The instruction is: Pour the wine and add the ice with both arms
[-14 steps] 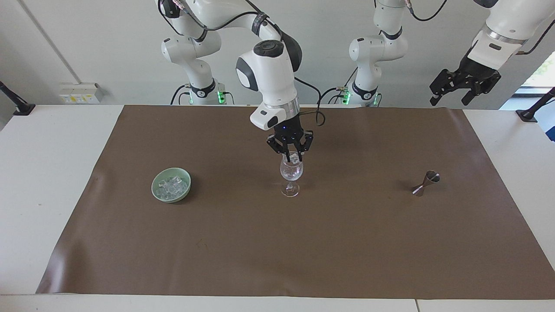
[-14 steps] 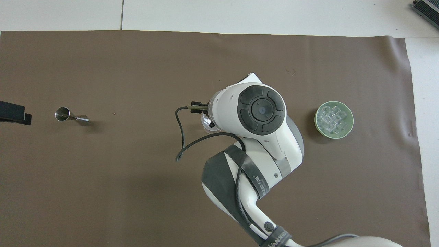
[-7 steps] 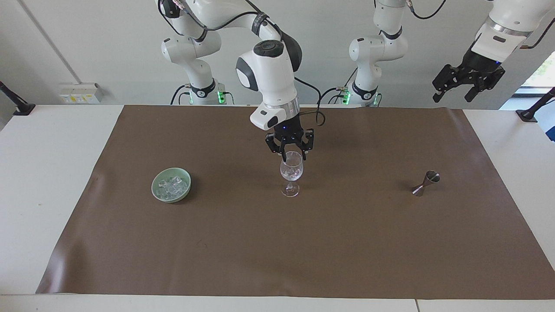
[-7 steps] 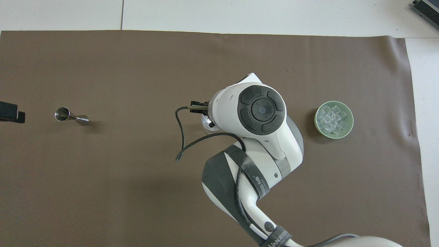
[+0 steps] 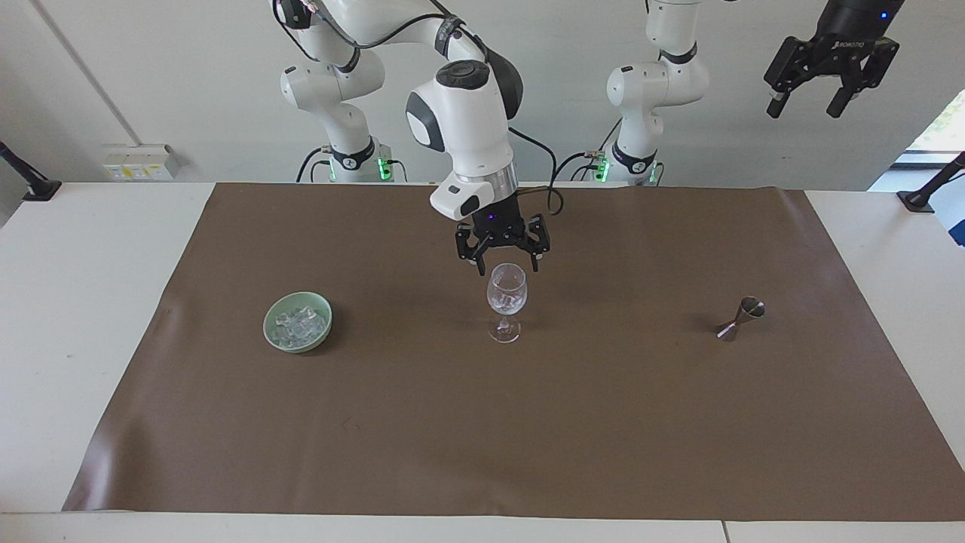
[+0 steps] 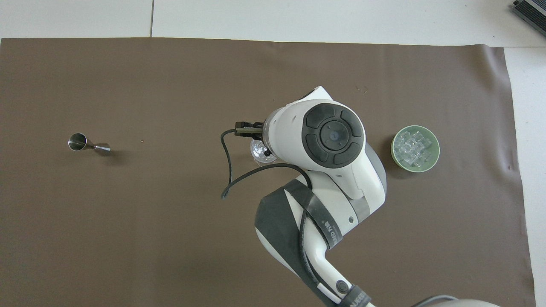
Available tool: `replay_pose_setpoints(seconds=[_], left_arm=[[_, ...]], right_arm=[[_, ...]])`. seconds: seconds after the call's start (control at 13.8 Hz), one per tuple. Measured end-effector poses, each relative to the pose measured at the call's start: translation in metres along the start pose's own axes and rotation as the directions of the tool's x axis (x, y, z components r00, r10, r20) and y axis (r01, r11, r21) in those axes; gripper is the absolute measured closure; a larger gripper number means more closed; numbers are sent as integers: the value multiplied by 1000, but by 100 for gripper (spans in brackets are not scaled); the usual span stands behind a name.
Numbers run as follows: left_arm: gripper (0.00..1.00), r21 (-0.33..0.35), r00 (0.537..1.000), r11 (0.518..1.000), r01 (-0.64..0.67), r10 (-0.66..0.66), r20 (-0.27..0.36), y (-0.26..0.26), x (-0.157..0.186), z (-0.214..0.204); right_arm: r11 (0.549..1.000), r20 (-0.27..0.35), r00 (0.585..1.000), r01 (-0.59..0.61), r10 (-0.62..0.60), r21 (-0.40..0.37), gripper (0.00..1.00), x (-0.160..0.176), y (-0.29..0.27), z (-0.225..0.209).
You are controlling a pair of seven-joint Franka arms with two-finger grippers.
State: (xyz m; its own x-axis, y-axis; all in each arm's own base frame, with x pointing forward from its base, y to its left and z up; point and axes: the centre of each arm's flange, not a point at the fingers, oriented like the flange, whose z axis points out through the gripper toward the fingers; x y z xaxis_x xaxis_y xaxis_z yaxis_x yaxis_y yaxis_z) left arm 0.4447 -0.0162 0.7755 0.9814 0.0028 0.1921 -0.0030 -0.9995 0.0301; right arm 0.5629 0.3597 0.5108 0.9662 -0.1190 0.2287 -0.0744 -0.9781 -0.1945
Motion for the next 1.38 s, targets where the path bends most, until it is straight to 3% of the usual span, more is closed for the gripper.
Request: replay_pose_setpoints(seconds=[0.58,0.87,1.38], left_arm=[[0,-1,1000,1000,-1,1,9,1,-5,-2],[0,-5,999,1000,-11,11,35,6,2,10],[0,-21,987,1000,1,2,159,-4,68,98]], right_arm=[[993,-34,999,-22,18,-117,0,54,109,-68],[987,-22,999,-27,24,-156,0,61,152,-104],[972,51,996,-57,71,-226,0,54,202,-141]])
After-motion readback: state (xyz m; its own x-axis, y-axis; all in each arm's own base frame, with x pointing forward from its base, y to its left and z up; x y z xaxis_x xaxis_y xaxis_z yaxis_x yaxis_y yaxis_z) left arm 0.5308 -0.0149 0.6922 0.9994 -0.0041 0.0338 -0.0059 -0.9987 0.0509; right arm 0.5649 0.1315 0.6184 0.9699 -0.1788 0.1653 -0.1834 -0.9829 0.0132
